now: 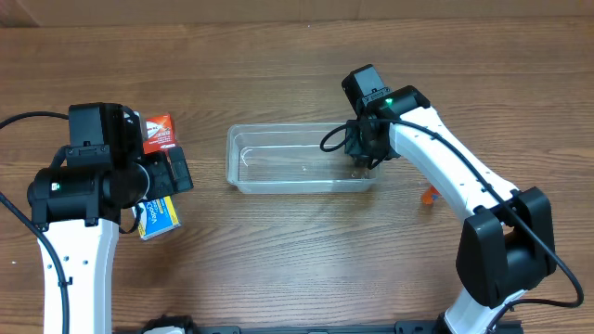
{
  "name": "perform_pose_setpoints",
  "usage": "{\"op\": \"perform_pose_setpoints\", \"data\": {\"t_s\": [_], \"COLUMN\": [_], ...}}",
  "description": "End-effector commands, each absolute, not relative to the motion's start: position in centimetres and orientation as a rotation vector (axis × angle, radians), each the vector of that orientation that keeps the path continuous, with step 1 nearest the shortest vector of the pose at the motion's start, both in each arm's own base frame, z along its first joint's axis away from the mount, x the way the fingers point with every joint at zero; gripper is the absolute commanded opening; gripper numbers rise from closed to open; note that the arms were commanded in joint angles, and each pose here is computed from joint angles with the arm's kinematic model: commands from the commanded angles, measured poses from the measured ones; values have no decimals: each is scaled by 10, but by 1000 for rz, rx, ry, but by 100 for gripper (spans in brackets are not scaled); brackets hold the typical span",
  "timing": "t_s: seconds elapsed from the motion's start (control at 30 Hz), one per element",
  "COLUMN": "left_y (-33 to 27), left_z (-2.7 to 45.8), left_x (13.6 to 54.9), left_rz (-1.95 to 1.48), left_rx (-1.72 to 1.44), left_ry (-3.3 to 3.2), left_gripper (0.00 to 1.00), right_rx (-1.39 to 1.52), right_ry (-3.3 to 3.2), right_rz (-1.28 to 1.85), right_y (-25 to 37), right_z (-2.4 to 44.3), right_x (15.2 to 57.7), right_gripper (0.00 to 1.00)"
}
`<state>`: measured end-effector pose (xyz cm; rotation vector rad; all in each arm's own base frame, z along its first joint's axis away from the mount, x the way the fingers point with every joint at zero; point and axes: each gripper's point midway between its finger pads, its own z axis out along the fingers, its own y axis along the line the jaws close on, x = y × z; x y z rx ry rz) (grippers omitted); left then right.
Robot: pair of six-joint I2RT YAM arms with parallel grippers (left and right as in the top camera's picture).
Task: Pack container
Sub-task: 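Carry the dark bottle into the container's right end and release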
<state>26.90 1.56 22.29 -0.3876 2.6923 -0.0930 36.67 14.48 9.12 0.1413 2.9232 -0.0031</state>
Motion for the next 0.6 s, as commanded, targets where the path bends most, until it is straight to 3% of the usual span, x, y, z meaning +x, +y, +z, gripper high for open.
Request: {"op": "perform_pose_setpoints", "data": {"t_s": [0.0, 0.07, 0.3, 0.47, 0.57], "left_y": [15, 15, 15, 15, 15], "left_z": [231, 231, 231, 231, 231], "left_x": [272, 272, 272, 272, 272], "left_rz": [-86, -86, -86, -85, -85], "left_rx": [-372, -372, -371, -371, -371], "left_ry": [2672, 2672, 2671, 2671, 2671], "left_gripper": [100, 100, 100, 100, 100], "right_rx": [153, 153, 141, 84, 144], "right_ry": [2908, 2909, 2895, 2761, 2587], "right_rz": [-25, -25, -15, 67, 143], "right_y": [141, 141, 143, 149, 133], "right_z": [93, 93, 102, 198, 277], "right_x": [369, 369, 373, 384, 388], "right_gripper": [64, 72, 75, 76, 88]}}
